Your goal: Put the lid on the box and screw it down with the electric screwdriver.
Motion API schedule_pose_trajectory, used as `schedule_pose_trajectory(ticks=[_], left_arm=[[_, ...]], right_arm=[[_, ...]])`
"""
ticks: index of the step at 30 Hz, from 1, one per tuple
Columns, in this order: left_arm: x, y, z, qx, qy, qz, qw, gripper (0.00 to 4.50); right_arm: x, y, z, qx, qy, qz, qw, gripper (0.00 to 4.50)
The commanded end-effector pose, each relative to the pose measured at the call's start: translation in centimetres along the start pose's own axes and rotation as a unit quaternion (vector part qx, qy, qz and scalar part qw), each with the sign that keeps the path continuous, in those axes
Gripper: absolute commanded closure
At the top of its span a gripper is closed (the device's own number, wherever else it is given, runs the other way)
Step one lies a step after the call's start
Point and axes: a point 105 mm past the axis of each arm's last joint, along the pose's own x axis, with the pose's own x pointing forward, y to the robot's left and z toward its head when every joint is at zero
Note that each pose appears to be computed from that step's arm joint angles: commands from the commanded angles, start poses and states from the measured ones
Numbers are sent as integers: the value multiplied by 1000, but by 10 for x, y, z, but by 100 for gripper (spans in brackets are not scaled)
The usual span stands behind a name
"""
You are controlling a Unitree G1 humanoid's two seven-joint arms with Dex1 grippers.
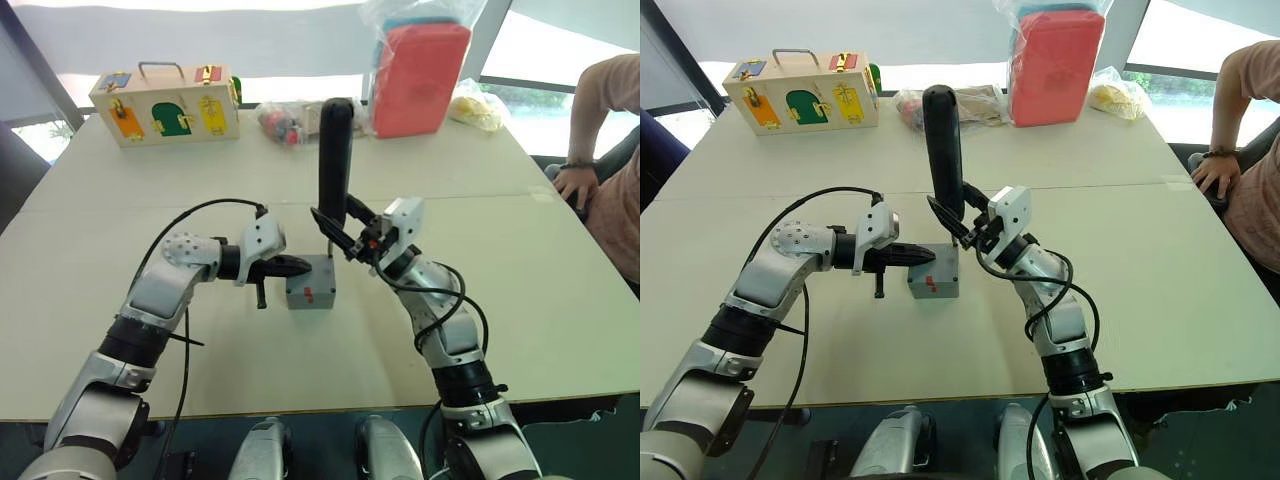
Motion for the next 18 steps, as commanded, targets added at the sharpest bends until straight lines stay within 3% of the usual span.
schedule_pose_trajectory(ticks=[1,18], left_arm=[[2,-3,-5,0,15,-4,1000,450],[5,-2,-5,-3,18,-2,1000,450]], right_arm=[[4,-2,17,-22,-28,7,999,264],[-2,21,-5,32,16,44,998,264]])
